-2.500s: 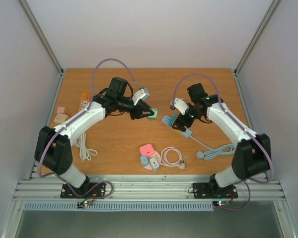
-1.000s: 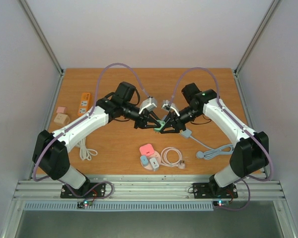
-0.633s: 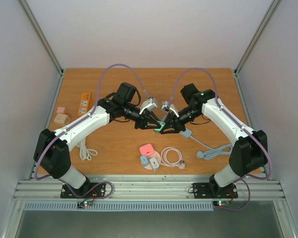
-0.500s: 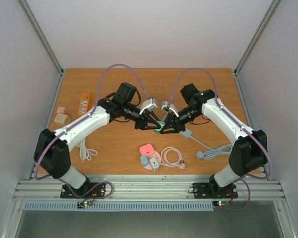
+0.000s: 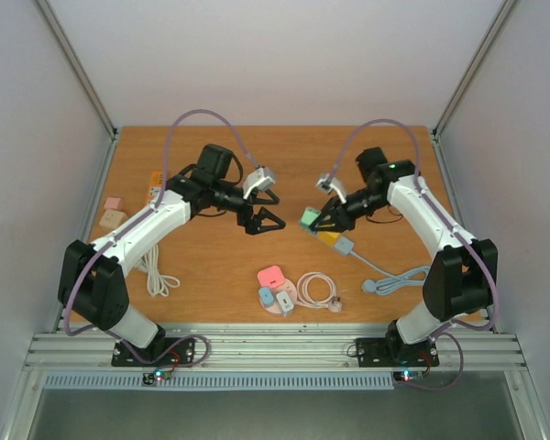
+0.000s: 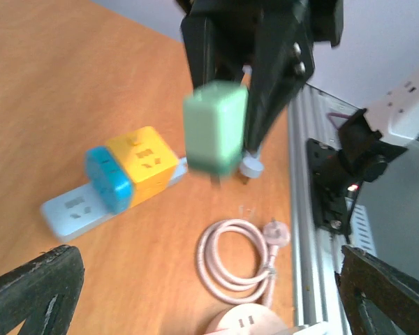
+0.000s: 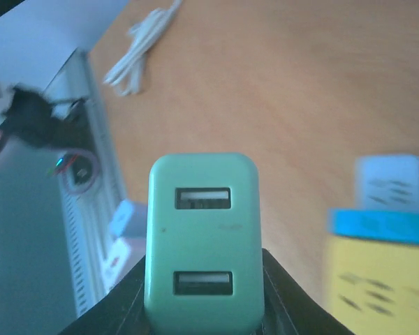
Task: Pull the plug off the socket
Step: Place the plug at the center of the board.
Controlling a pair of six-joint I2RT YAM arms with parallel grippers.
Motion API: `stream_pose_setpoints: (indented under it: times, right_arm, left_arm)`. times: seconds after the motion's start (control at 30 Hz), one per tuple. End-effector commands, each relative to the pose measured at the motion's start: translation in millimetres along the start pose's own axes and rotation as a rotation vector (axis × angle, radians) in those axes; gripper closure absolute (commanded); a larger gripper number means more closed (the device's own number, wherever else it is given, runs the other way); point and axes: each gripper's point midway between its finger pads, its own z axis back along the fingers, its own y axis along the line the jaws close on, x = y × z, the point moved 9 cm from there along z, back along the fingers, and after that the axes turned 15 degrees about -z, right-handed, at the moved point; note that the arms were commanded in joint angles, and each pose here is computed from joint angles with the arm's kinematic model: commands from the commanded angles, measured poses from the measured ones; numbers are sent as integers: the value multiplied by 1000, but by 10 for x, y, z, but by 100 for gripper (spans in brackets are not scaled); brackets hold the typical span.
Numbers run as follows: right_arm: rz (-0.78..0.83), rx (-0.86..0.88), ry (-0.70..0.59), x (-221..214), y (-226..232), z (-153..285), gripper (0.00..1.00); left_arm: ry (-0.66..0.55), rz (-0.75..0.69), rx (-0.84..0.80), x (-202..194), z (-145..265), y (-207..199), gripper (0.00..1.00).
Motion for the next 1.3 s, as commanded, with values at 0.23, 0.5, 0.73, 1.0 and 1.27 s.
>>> stream_pose_setpoints:
  times: [0.23, 0.5, 0.73, 1.0, 1.27]
  right_arm:
    - [-619, -417, -224, -232, -1660, 1150, 99]
    - [-910, -518, -242, -553, -2572, 1440, 95]
    - [-974, -632, -226, -583, -2874, 1530, 70]
    - [-963, -810, -208, -604, -2880, 1677, 22]
    - [-625, -761, -242, -379, -2146, 1533, 19]
  left_arm:
    - [82, -68, 108, -377, 210, -26, 1]
    - [85, -110, 96, -349, 120, 144, 1]
    - [116, -99, 84, -427, -49, 427, 1]
    - [112, -85, 72, -561, -65, 345, 1]
    - [106, -78, 125, -428, 51, 284, 1]
